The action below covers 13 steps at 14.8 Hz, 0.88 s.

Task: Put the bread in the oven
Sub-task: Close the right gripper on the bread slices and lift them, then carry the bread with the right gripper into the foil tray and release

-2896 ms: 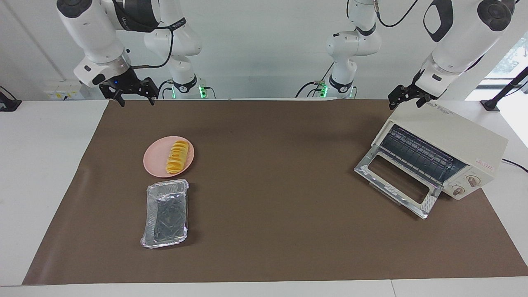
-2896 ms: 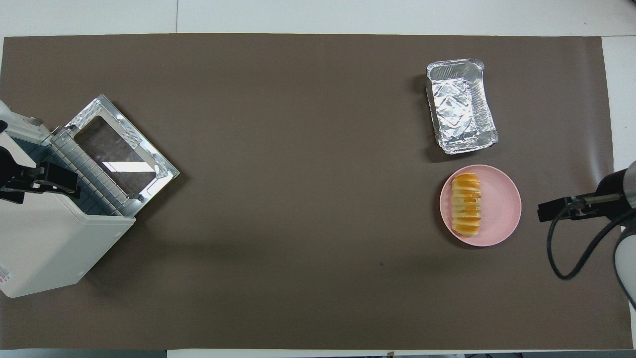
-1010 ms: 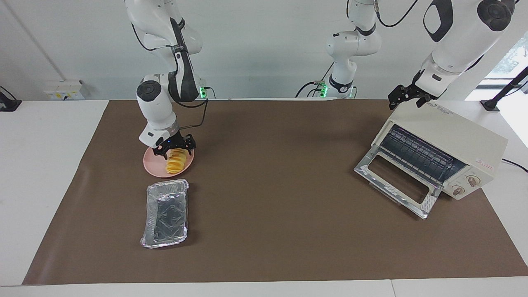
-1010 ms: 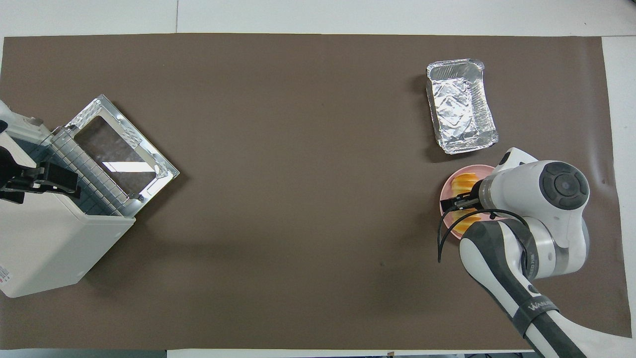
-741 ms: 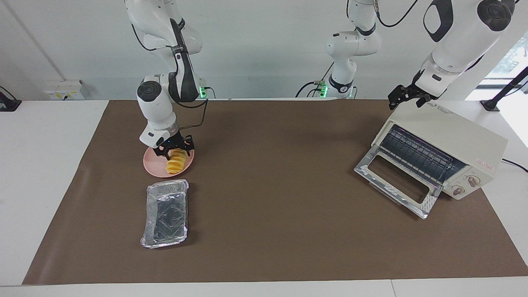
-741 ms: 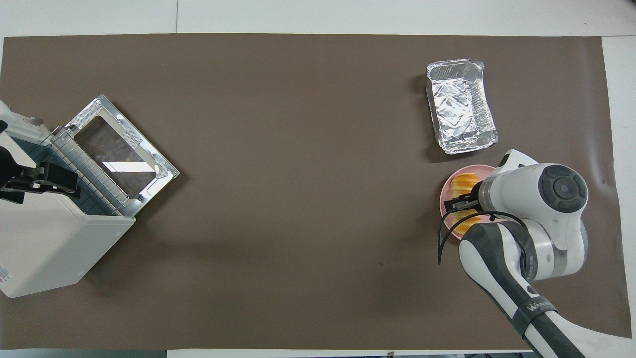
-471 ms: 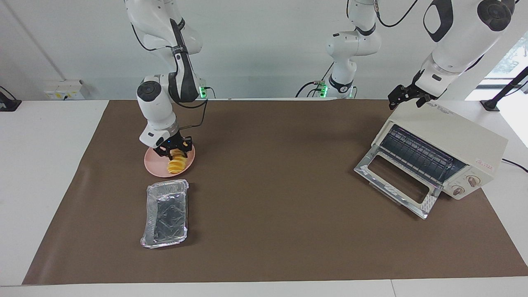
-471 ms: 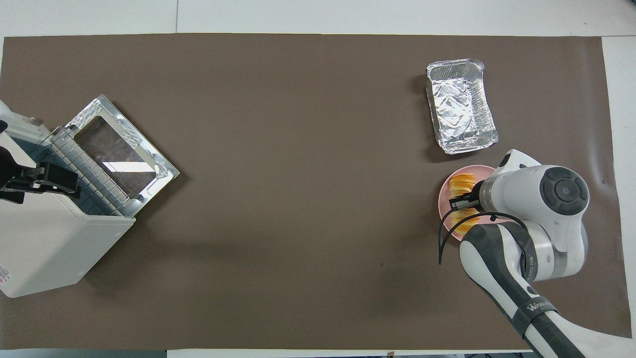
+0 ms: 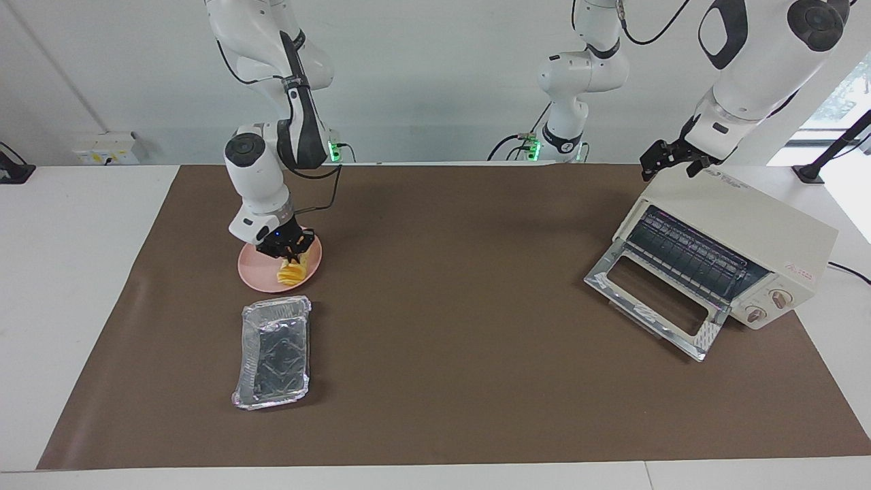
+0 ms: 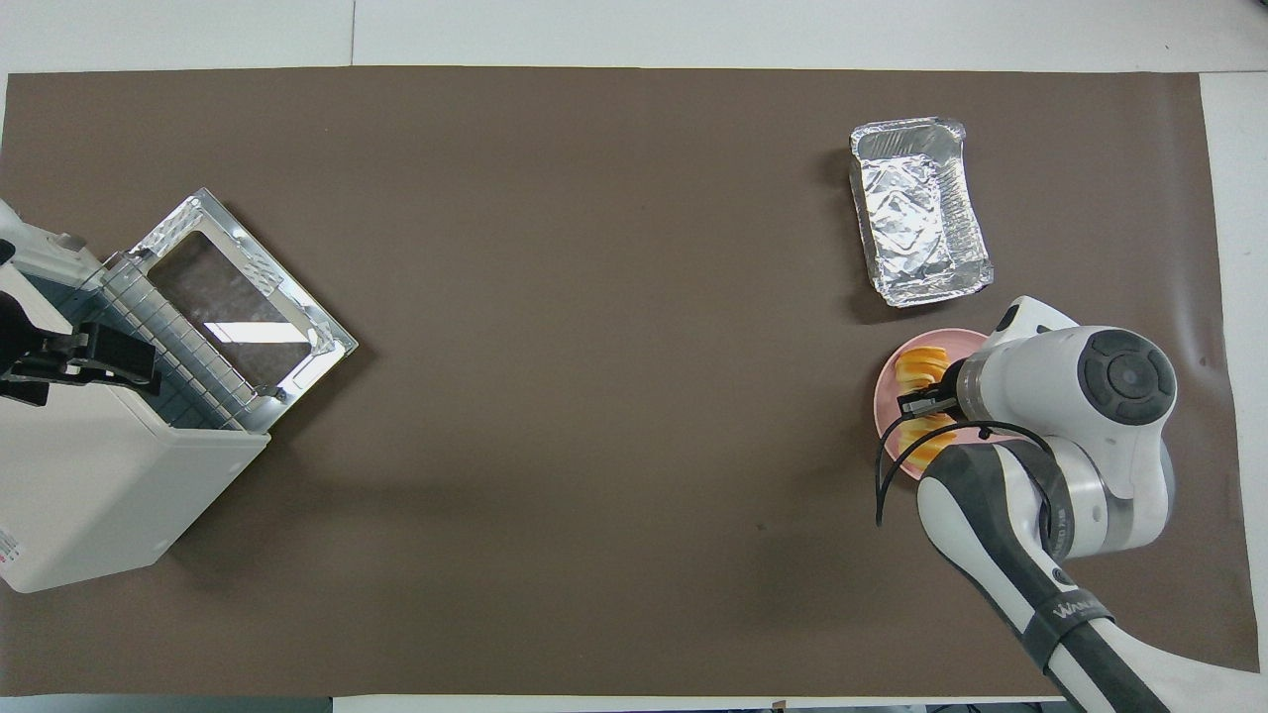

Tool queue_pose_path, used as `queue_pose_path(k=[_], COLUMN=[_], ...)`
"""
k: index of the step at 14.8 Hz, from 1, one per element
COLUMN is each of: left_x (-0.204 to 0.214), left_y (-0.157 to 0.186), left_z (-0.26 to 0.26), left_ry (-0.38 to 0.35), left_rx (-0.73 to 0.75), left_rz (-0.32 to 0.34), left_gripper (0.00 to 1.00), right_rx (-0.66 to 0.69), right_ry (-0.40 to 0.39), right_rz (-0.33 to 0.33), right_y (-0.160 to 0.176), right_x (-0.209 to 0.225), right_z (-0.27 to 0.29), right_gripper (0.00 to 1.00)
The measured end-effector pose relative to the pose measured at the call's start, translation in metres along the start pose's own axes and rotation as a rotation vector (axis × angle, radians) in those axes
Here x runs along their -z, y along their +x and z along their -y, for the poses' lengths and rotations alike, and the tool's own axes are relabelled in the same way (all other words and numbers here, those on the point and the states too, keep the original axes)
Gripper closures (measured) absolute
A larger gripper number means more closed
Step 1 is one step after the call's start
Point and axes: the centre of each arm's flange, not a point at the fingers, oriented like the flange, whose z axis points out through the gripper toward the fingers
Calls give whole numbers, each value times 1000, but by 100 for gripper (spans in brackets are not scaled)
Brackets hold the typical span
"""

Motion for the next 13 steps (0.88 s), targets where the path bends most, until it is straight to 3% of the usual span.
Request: queue_pose_path(k=[6,9,13], left_x=[0,0,0], left_y=[0,0,0], left_z=[0,0,0], left_ry=[0,0,0], left_rx=[0,0,0], left_rz=[0,0,0], left_gripper=[0,0,0], right_rx=[15,55,144], right_ry=[7,2,-15], right_rz=[66,24,-33], right_y=[40,69,111], right_x=[86,130,152], right_z=[-16,-30,-38], right_gripper=[92,92,92])
